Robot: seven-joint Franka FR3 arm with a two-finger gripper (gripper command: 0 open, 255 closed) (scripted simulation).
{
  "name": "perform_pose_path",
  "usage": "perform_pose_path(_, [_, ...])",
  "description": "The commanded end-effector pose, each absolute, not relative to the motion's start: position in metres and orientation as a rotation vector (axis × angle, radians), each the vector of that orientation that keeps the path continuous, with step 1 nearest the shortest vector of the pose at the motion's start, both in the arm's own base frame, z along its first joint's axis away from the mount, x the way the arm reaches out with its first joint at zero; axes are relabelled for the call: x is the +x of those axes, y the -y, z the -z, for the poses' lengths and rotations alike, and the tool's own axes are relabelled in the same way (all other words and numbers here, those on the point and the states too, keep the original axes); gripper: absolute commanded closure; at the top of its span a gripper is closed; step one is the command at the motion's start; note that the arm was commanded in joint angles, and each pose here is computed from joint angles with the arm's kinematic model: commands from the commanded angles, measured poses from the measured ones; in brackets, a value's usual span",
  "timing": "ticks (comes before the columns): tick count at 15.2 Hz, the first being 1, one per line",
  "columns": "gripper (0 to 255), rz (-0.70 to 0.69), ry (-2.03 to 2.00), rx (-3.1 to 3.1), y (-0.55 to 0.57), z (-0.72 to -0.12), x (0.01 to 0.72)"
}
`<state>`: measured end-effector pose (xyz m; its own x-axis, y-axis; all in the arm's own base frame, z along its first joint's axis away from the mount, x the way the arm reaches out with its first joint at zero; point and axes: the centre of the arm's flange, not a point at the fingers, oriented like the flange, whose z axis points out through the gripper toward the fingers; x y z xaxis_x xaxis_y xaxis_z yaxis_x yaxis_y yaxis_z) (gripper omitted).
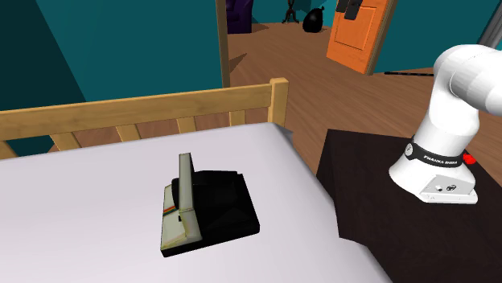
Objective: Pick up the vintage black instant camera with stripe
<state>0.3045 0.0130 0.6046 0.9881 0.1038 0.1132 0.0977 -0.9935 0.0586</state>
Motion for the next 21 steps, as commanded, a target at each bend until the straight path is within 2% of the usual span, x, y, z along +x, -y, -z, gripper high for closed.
perform_pose_path(1, [0, -0.18, -0.156, 3.08, -0.013, -0.605, 0.304])
perform_pose_path(21, [0, -0.095, 0.806, 3.015, -0.176, -0.458, 0.454])
